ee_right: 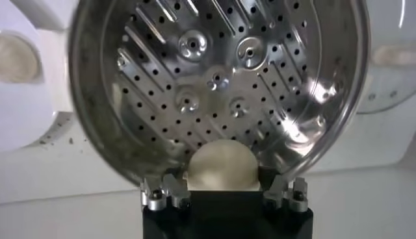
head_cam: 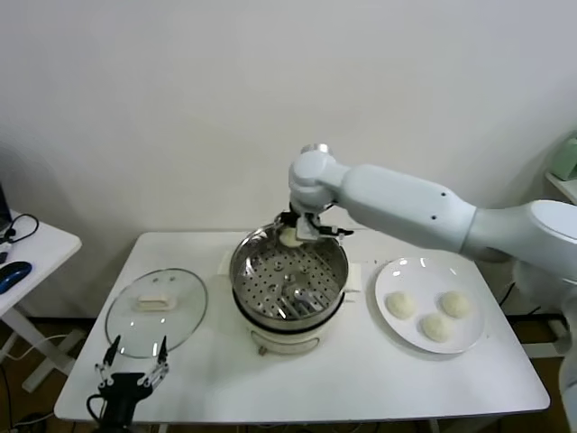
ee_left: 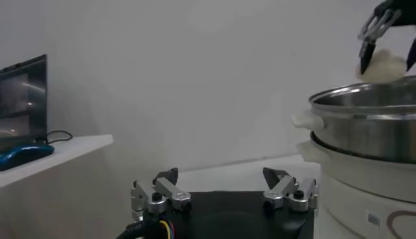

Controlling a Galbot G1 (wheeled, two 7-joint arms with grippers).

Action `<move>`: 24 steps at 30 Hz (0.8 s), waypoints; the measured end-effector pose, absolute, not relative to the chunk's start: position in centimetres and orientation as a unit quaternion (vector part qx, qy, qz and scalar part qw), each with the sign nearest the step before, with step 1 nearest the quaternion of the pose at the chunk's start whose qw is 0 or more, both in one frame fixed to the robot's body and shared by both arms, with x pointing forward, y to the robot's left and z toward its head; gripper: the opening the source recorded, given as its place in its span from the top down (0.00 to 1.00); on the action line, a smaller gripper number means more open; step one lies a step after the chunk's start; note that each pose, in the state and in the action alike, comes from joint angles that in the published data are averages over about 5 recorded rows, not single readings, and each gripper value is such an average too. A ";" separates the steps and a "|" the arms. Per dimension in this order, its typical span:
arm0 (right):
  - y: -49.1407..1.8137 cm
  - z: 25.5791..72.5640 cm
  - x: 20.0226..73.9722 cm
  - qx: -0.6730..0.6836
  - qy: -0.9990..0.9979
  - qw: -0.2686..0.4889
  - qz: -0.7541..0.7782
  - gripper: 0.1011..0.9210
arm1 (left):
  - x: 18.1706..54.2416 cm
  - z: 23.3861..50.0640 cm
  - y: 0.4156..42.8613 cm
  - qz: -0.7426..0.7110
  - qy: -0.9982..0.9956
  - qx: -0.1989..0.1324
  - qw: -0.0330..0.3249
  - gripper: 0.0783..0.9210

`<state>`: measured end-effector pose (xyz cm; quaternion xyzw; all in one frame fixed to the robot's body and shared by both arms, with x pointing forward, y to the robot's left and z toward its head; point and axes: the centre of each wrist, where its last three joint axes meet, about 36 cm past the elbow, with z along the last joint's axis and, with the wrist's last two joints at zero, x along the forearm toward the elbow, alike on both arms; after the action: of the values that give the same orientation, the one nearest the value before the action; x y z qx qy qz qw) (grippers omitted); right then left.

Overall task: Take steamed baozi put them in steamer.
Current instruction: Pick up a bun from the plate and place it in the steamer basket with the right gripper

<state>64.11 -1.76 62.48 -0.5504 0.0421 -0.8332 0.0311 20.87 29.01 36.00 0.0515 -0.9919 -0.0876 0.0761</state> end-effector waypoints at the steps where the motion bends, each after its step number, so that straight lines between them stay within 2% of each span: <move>1: -1.5 62.2 64.1 -0.551 0.039 0.032 -0.833 0.22 | 20.8 35.9 29.0 -0.087 -0.992 0.051 0.077 0.12; 12: -0.2 59.1 65.0 -0.556 0.025 0.023 -0.831 0.22 | 20.8 35.5 29.0 -0.086 -0.992 0.053 0.082 0.12; 24: -0.2 57.8 65.3 -0.562 0.022 0.015 -0.827 0.21 | 20.8 35.2 29.1 -0.085 -0.991 0.053 0.084 0.12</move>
<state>65.27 -0.23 57.83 -0.5620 0.0224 -0.8267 0.0145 20.84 29.08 35.25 0.0533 -0.9914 -0.0854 0.0840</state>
